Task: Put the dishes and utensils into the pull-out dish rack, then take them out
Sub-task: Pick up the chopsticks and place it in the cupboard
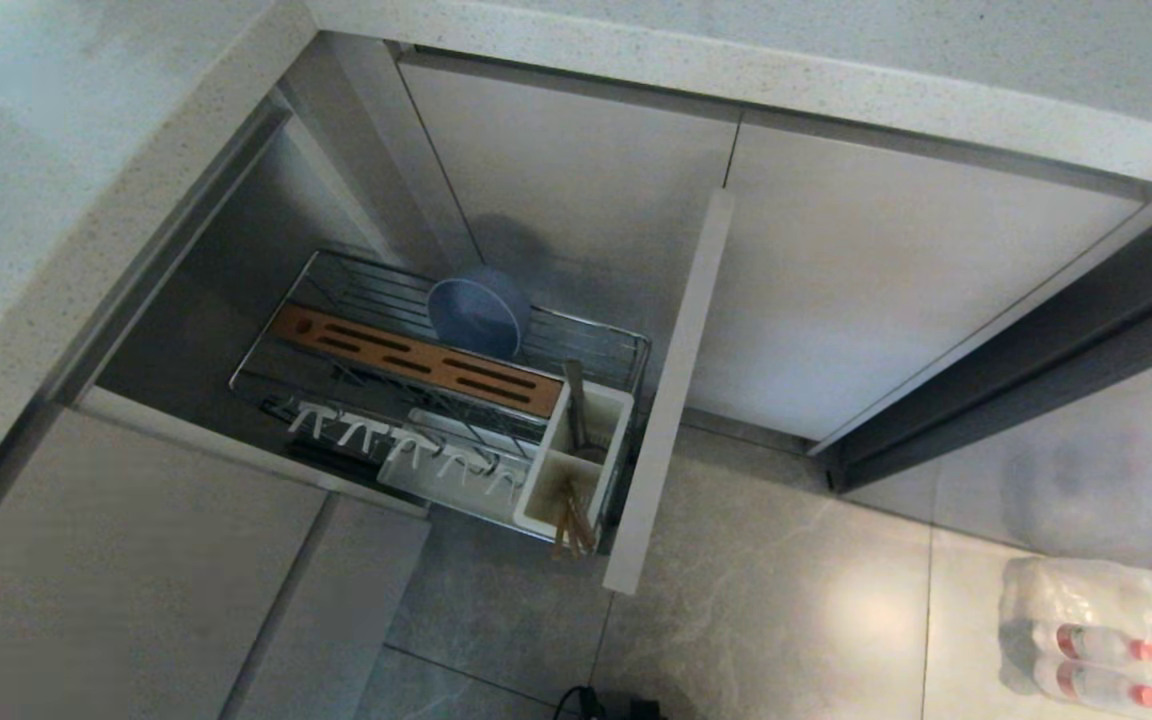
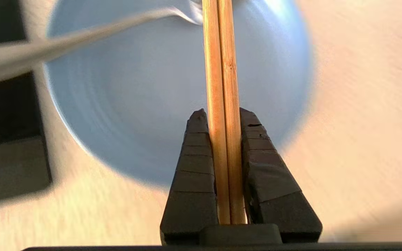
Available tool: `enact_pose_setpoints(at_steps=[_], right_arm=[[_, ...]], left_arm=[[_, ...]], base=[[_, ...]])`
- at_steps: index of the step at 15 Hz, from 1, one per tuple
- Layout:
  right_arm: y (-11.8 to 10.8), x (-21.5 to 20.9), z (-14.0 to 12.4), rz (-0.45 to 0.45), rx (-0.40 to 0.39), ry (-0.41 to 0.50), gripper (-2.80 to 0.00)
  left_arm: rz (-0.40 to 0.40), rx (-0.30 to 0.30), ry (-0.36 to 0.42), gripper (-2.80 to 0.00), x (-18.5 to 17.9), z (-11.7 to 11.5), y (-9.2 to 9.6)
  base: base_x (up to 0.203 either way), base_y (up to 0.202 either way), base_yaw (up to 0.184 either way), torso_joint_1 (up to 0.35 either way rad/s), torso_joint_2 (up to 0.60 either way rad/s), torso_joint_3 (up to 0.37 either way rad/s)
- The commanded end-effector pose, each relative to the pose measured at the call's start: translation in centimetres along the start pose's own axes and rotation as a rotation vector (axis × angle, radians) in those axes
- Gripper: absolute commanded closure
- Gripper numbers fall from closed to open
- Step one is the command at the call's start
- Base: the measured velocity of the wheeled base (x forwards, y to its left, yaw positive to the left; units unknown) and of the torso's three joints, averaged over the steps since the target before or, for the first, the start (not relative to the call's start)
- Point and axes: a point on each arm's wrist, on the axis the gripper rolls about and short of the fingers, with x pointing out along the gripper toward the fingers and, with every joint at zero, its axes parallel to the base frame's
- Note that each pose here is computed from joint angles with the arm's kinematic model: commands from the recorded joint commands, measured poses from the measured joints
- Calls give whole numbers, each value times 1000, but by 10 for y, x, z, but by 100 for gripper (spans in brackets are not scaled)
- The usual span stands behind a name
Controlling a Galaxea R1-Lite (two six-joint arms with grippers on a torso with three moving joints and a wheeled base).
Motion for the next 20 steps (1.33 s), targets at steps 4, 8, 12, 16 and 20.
enact_pose_setpoints(at_steps=[4, 8, 12, 16, 20], right_arm=[[0, 0, 0, 0, 0, 1, 0], [0, 0, 0, 0, 0, 1, 0], [0, 0, 0, 0, 0, 1, 0], [0, 0, 0, 0, 0, 1, 0], [0, 0, 0, 0, 0, 1, 0]], left_arm=[[-178, 27, 95, 0, -62, 2, -2], [-320, 70, 344, 0, -91, -2, 6], [-467, 144, 580, 0, -100, -10, 10], [-571, 180, 755, 0, -102, -15, 13], [-574, 201, 958, 0, -96, -26, 13]], base=[[0, 0, 0, 0, 0, 0], [0, 0, 0, 0, 0, 0], [0, 0, 0, 0, 0, 0], [0, 0, 0, 0, 0, 0], [0, 0, 0, 0, 0, 0]])
